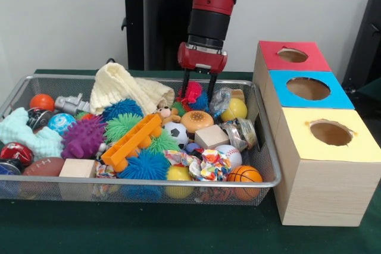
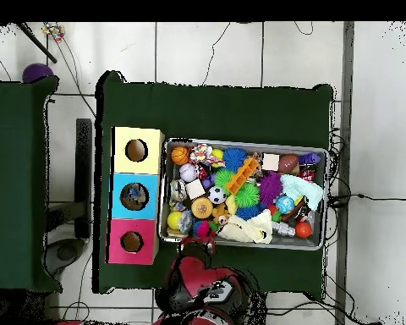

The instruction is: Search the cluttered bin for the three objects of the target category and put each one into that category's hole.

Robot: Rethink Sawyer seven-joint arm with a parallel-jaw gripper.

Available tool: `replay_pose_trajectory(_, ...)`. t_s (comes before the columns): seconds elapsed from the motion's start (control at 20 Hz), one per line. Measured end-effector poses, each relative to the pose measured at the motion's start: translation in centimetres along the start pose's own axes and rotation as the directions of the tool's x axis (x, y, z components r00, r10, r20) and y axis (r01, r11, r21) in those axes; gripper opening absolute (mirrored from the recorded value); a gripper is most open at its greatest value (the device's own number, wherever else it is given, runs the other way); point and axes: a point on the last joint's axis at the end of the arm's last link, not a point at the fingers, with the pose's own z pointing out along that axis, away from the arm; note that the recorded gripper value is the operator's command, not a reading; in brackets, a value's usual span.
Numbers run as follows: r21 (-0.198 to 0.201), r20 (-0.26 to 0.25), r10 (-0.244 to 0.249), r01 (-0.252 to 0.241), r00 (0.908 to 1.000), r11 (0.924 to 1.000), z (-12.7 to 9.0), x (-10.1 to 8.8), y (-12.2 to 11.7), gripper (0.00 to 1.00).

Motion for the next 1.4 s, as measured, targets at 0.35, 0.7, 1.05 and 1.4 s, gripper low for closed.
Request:
replay_pose_trajectory(0.35, 0.010, -0.001, 0.005, -0.005, 1.0000, 0.9999, -0.2, -0.1, 0.3, 1.00)
replay_pose_trajectory(0.7, -0.002, 0.009, -0.011, 0.011, 0.9999, 0.9999, -0.5, -0.4, 1.4, 1.00)
replay_pose_trajectory(1.05, -0.058, 0.001, 0.008, -0.008, 1.0000, 0.9983, -3.7, -1.4, 3.4, 1.00)
replay_pose_trajectory(1.4, -0.126, -0.164, 0.088, -0.109, 0.9826, 0.9859, -8.3, -2.1, 2.7, 1.00)
